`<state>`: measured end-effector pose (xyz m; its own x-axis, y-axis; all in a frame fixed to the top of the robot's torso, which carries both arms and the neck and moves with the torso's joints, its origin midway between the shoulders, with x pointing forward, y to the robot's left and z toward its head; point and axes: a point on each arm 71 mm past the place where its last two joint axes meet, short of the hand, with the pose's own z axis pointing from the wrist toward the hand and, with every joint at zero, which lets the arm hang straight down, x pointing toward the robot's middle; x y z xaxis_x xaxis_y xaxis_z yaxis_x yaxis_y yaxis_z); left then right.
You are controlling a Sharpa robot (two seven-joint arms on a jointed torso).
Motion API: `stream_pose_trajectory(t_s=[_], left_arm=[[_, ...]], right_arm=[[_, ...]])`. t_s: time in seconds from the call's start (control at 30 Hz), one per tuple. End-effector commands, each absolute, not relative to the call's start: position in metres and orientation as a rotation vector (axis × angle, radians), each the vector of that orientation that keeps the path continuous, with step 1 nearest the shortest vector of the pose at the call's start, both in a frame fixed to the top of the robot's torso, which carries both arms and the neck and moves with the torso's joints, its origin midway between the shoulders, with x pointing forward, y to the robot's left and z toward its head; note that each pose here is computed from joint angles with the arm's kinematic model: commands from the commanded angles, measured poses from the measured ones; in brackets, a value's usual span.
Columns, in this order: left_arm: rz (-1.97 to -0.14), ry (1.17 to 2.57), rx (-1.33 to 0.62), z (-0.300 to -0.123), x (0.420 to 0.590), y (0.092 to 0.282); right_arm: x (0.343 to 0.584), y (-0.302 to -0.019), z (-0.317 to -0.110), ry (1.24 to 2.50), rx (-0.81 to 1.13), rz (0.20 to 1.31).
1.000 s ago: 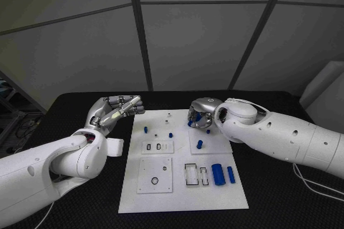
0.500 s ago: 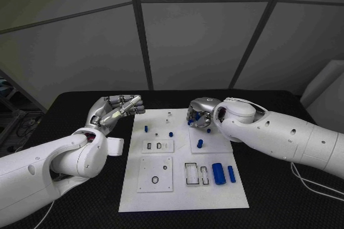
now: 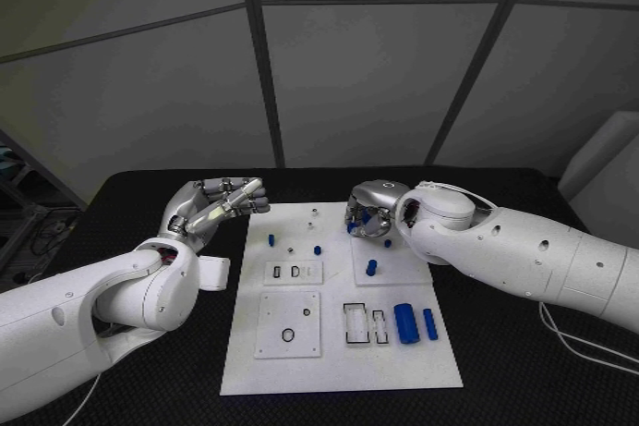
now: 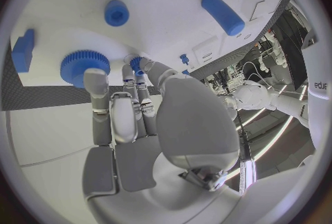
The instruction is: Assemble the parts on the task board
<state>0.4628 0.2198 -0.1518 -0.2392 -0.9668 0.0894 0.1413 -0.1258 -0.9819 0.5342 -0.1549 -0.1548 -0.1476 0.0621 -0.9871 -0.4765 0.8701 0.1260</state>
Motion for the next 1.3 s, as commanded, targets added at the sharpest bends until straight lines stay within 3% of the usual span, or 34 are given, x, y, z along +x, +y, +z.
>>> stream_pose_trajectory(t_s=[0.03, 0.53, 1.3], left_arm=[[-1.545, 1.209, -1.039, -0.15, 0.463, 0.22], [-1.545, 1.211, -1.039, -0.151, 0.464, 0.22], [-1.556, 1.214, -1.037, -0.15, 0.466, 0.216]], right_arm=[[0.532, -0.151, -0.143, 1.536, -0.299, 0.542], [0.54, -0.128, -0.132, 1.42, -0.244, 0.566], [0.557, -0.094, -0.142, 1.494, -0.274, 0.543]])
